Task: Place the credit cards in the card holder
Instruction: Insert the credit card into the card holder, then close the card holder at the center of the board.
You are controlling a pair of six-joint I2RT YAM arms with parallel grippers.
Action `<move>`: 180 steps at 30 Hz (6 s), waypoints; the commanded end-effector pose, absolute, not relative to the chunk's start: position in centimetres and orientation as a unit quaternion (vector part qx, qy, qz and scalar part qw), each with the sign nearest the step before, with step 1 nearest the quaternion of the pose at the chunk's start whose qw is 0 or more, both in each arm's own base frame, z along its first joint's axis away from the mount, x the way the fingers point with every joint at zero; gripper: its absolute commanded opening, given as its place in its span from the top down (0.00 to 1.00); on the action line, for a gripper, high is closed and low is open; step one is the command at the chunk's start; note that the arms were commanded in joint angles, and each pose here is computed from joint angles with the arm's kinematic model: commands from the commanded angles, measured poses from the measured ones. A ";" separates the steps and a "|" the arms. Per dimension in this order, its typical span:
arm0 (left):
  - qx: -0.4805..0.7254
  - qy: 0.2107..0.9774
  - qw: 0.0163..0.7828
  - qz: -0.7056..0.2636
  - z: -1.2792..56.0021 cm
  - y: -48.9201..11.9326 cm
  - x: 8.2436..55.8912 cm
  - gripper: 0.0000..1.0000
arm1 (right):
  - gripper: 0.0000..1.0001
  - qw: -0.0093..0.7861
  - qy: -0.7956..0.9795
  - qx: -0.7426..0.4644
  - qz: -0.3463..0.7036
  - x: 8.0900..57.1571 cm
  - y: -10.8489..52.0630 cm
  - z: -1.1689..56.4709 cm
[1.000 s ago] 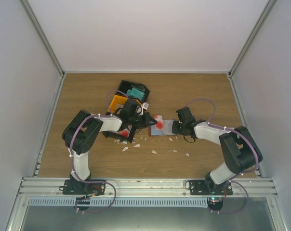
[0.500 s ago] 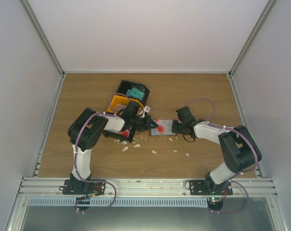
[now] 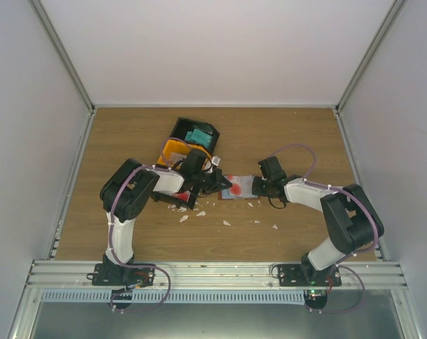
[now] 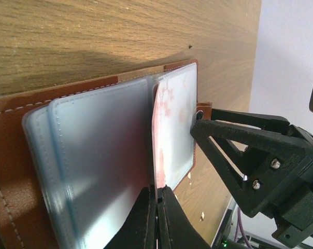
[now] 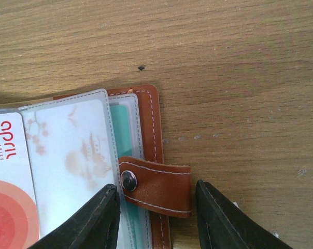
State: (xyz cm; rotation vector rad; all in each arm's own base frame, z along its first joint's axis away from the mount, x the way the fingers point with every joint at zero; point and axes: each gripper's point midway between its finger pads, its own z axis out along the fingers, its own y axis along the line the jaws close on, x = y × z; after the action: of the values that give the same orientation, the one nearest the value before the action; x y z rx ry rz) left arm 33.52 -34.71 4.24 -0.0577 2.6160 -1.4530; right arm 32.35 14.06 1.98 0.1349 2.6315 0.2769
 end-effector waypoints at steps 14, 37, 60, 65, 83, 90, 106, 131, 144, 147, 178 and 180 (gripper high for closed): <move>-0.027 0.889 0.048 -0.455 2.0 -35.8 33.3 1.00 | 0.59 0.173 0.978 0.047 0.107 29.0 14.1 -1.3; -0.082 0.902 0.039 -0.423 1.4 -34.5 32.1 1.00 | 0.60 0.173 0.978 0.054 0.108 28.8 14.0 -1.6; -0.057 0.898 0.022 -0.436 0.3 -36.2 32.6 1.00 | 0.60 0.173 0.975 0.048 0.127 28.8 14.6 -1.5; -0.044 0.900 0.022 -0.433 0.0 -36.9 32.4 0.99 | 0.58 0.177 0.971 0.037 0.154 28.5 15.4 -1.1; 0.004 0.900 0.015 -0.437 -0.1 -39.8 32.3 0.93 | 0.57 0.177 0.968 0.036 0.174 28.3 16.0 -0.7; 0.031 0.905 0.050 -0.421 2.1 -38.6 32.0 0.72 | 0.56 0.206 0.965 0.049 0.151 28.9 14.9 1.0; 0.102 0.916 0.109 -0.372 7.5 -36.0 31.3 0.22 | 0.48 0.268 0.951 0.041 0.151 29.9 14.4 5.6; 0.079 0.944 0.148 -0.285 4.3 -31.5 32.1 0.54 | 0.48 0.255 0.960 0.061 0.100 30.1 13.9 3.5; 0.074 0.949 0.134 -0.277 2.9 -31.5 32.7 0.53 | 0.49 0.246 0.963 0.052 0.101 31.3 14.5 1.9; 0.068 0.953 0.134 -0.264 2.4 -30.8 32.8 0.52 | 0.49 0.243 0.962 0.051 0.110 31.1 14.6 1.8; 0.075 0.915 0.209 -0.336 7.3 -27.5 33.8 0.01 | 0.52 0.257 0.958 0.041 0.122 31.8 15.2 3.2; 0.085 0.908 0.198 -0.360 7.3 -28.5 33.5 0.01 | 0.52 0.258 0.956 0.045 0.129 31.9 15.4 3.2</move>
State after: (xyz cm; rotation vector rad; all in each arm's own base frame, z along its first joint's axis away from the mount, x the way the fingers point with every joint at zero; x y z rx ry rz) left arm 33.75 -25.74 5.32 0.1067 2.6420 -0.8249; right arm 30.97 15.50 2.70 0.1104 2.6176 0.3683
